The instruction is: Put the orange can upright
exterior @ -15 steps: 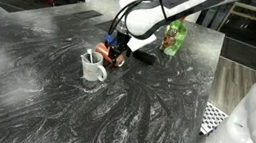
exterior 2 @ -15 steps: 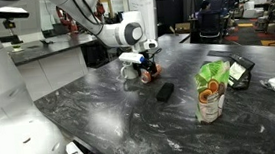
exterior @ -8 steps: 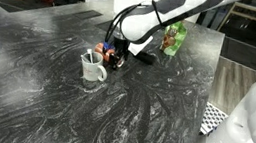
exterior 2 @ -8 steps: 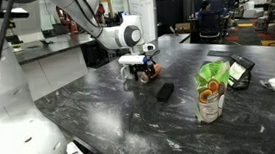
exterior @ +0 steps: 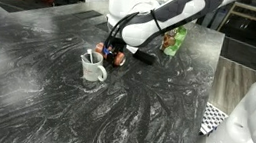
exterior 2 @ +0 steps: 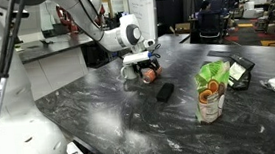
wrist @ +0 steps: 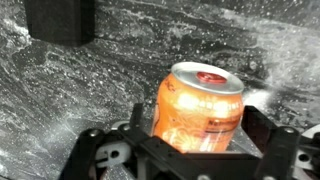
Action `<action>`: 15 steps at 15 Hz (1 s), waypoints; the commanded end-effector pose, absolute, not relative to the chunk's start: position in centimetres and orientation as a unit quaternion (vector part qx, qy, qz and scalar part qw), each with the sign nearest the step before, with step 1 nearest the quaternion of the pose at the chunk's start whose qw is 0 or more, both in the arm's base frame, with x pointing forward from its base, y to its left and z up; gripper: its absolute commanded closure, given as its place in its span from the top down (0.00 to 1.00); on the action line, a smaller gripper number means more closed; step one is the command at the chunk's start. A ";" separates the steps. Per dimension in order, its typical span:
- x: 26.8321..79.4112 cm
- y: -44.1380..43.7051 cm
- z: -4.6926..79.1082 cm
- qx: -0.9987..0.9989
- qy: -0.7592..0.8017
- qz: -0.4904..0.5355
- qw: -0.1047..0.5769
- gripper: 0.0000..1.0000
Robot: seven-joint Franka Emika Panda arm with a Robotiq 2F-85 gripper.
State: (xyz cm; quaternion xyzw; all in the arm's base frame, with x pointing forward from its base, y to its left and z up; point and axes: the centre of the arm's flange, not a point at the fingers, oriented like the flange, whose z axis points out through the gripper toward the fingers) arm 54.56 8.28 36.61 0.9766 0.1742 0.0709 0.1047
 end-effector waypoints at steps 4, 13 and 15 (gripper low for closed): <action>55.5 8.2 36.4 0.986 0.120 0.092 0.064 1.00; 55.4 7.0 36.7 0.993 0.042 0.102 0.040 0.45; 55.3 7.2 36.9 0.994 0.043 0.094 0.035 0.45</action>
